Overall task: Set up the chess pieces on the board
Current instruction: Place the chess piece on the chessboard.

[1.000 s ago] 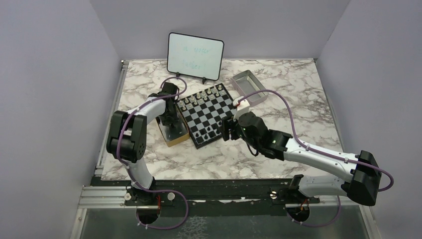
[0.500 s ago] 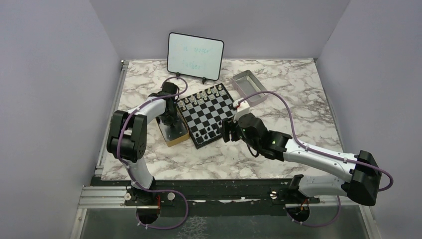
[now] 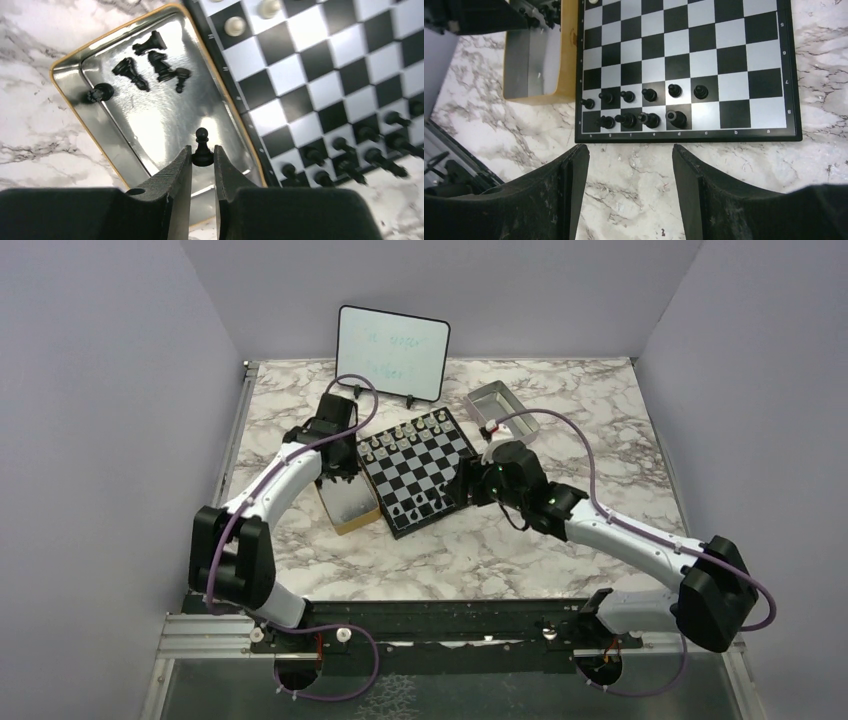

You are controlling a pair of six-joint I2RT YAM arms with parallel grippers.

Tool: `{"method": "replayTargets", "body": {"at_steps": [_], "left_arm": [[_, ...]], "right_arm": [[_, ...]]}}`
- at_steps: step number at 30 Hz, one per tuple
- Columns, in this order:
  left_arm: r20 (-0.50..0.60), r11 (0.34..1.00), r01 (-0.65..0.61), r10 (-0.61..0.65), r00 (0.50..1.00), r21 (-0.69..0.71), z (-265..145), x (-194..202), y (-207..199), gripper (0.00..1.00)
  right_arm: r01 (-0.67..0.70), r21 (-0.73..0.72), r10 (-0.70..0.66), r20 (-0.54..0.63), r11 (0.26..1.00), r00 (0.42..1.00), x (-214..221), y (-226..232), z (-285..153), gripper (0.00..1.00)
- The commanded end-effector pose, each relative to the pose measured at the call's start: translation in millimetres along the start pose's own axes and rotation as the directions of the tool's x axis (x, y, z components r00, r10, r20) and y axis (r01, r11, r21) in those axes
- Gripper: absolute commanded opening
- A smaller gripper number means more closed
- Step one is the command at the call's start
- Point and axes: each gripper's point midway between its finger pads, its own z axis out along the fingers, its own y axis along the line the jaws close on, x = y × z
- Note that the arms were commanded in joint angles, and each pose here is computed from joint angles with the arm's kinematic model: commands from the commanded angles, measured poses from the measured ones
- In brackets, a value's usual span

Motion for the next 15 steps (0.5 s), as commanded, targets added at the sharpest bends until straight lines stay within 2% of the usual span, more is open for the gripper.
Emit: {"method": "replayTargets", "body": {"at_steps": [1, 3, 5, 9, 12, 15], "left_arm": [[0.094, 0.978, -0.101, 0.085, 0.992, 0.182, -37.8, -8.1, -34.8, 0.18], [0.122, 0.936, -0.161, 0.129, 0.984, 0.312, -51.9, -4.5, -60.0, 0.18], [0.173, 0.894, -0.231, 0.176, 0.969, 0.383, -65.3, -1.3, -80.9, 0.19], [0.261, 0.816, -0.363, 0.268, 0.927, 0.45, -87.4, 8.2, -113.5, 0.18], [0.301, 0.765, -0.43, 0.317, 0.899, 0.479, -97.3, 15.6, -129.7, 0.18], [0.332, 0.703, -0.485, 0.356, 0.873, 0.52, -104.8, 25.8, -145.5, 0.18]], "right_arm": [[-0.097, -0.179, 0.099, 0.003, 0.979, 0.995, -29.8, 25.1, 0.3, 0.66], [-0.116, -0.231, 0.115, -0.018, 0.966, 0.993, -33.8, 25.6, 2.8, 0.64], [-0.139, -0.257, 0.127, -0.065, 0.956, 0.99, -36.7, 17.1, 10.3, 0.63], [-0.268, -0.348, 0.214, -0.188, 0.898, 0.959, -42.3, -2.6, 17.8, 0.53], [-0.306, -0.475, 0.2, -0.261, 0.825, 0.944, -42.5, 7.3, 16.2, 0.52], [-0.349, -0.513, 0.199, -0.325, 0.784, 0.925, -36.4, 13.8, 19.4, 0.5]]}}
